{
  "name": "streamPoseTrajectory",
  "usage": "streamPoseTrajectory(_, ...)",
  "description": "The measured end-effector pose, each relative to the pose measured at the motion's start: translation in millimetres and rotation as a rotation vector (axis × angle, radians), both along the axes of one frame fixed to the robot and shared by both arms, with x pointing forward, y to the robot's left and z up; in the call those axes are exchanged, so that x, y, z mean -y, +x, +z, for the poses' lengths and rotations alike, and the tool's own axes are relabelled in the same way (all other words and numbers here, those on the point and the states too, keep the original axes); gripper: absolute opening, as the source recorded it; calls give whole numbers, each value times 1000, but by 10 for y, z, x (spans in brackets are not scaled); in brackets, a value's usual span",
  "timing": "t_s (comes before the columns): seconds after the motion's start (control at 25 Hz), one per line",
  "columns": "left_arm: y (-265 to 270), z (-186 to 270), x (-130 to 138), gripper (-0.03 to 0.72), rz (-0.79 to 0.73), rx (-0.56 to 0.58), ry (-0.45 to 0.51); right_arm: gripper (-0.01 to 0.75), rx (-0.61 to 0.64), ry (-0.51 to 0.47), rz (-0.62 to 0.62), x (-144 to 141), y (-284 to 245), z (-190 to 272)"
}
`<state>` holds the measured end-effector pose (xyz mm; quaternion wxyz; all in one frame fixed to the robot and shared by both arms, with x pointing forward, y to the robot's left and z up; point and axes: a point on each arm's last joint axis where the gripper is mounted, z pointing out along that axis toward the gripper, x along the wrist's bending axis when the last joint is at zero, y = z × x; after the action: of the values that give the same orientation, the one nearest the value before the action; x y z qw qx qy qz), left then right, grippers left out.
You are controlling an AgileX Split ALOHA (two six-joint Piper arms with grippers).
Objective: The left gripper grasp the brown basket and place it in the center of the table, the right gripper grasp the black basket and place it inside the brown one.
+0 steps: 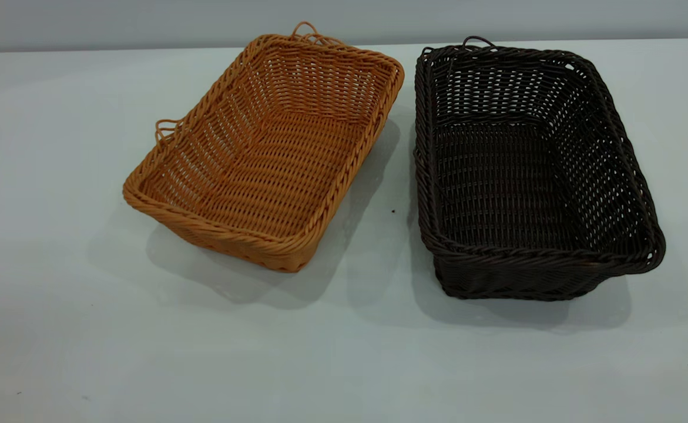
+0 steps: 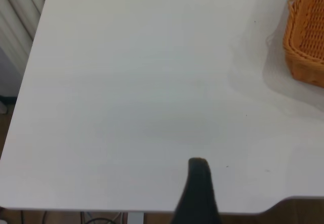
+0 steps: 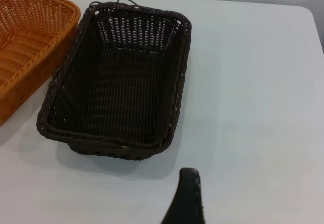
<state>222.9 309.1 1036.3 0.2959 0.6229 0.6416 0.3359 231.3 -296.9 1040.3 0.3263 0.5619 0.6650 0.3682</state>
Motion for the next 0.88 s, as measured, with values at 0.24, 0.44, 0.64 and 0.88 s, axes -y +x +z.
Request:
streamPoseTrajectory(0.24,152,429,3,563,-1,-9,1,593,-3,25,1,-12,-2,1)
streamPoseTrajectory(0.44,733,769,27,563,-20,-33,7,593,-8,61,-18,-15,-2,1)
streamPoseTrajectory(0.64,1501,819,107,563,-86,-66,-20,593,-11,81,-30,-15,-2,1)
streamPoseTrajectory(0.88,2410,556,198,563,-184,-141,-25,593,-68,92,-55,-20,123,64)
